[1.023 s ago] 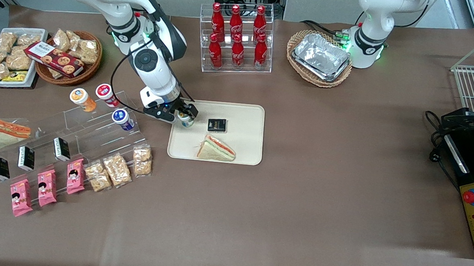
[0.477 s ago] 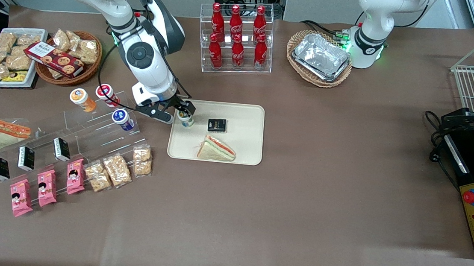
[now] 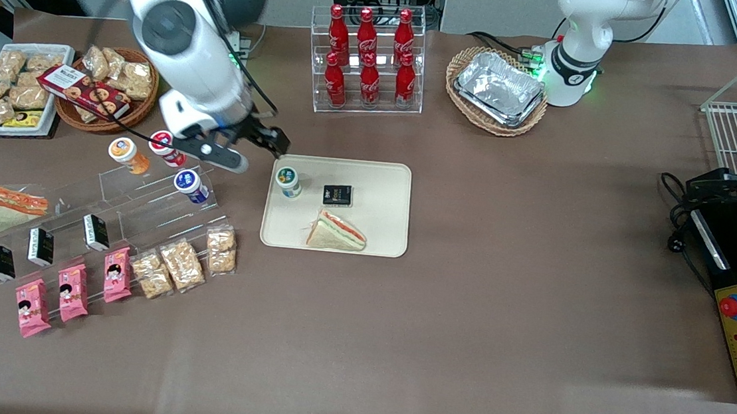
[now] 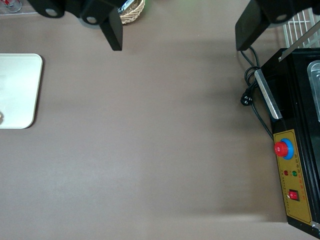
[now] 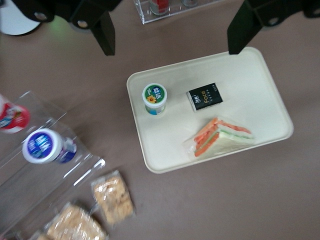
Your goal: Place green gum on tray
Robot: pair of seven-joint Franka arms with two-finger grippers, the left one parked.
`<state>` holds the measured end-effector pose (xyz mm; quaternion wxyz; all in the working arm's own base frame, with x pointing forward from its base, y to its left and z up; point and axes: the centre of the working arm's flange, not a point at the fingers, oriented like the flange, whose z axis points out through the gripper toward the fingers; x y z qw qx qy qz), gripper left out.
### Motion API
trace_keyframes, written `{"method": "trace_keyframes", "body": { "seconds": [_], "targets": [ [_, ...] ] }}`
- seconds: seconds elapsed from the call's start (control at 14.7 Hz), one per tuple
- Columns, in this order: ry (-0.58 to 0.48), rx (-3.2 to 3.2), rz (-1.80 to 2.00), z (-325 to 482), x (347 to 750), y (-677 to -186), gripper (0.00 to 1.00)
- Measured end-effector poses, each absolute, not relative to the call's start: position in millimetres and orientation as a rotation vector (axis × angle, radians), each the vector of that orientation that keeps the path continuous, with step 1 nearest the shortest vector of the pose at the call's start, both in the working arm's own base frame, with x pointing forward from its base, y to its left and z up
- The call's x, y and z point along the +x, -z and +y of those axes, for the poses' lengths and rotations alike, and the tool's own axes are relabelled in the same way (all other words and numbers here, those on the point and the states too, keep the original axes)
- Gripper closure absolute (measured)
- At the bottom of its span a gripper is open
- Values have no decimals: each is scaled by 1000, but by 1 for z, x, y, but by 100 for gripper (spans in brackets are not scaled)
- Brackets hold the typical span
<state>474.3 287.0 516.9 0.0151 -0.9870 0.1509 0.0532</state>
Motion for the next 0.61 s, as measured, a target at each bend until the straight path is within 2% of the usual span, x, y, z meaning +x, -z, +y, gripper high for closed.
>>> {"method": "trace_keyframes", "body": {
  "seconds": [0.27, 0.41, 0.61],
  "targets": [
    [-83, -3068, 204, 242, 497, -598, 0],
    [-18, -3112, 68, 193, 518, -608, 0],
    [-7, -3137, -72, 103, 545, -606, 0]
  ]
}}
